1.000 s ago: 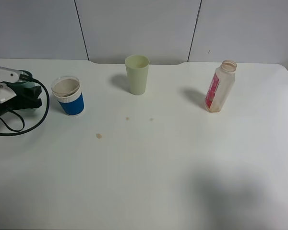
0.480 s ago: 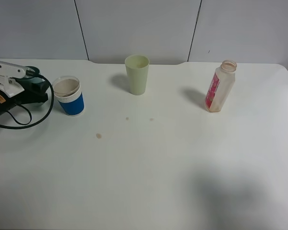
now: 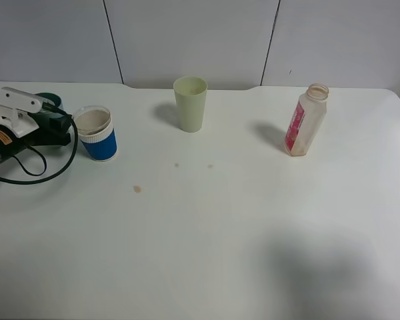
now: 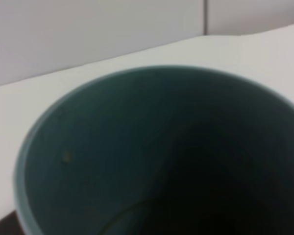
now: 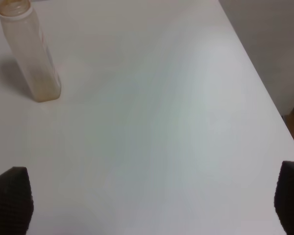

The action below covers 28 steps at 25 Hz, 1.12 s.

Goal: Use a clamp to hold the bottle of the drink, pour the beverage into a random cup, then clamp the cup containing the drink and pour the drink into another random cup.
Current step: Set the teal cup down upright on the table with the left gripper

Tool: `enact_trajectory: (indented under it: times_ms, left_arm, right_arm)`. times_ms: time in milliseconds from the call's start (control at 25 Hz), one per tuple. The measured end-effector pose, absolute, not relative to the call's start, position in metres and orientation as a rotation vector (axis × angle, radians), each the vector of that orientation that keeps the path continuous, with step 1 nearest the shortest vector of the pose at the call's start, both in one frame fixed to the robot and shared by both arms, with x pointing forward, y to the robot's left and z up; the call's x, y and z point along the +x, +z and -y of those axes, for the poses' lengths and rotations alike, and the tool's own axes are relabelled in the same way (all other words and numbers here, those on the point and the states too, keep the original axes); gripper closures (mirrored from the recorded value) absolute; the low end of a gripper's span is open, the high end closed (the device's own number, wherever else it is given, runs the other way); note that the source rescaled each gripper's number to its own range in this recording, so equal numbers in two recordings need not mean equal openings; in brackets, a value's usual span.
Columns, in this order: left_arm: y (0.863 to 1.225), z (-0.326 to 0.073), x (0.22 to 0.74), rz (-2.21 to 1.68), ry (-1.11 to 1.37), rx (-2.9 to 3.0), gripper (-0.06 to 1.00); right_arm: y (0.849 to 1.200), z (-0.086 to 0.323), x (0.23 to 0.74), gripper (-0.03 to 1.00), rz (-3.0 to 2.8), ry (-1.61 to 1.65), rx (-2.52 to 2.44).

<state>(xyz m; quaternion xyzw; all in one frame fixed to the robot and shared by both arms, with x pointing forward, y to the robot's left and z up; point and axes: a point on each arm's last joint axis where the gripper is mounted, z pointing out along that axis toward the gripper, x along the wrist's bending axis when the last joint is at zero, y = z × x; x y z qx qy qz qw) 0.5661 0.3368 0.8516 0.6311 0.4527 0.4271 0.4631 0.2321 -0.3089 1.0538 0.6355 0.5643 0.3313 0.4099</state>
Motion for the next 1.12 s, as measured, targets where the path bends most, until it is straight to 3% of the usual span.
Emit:
enact_trajectory:
  times_ms: [1120]
  left_arm:
    - [0.8519, -0.3369, 0.5663, -1.133, 1.037, 1.527, 0.92]
  right_arm:
    - [1.0538, 0.3089, 0.2321, -0.01, -1.421, 0.834, 1.6]
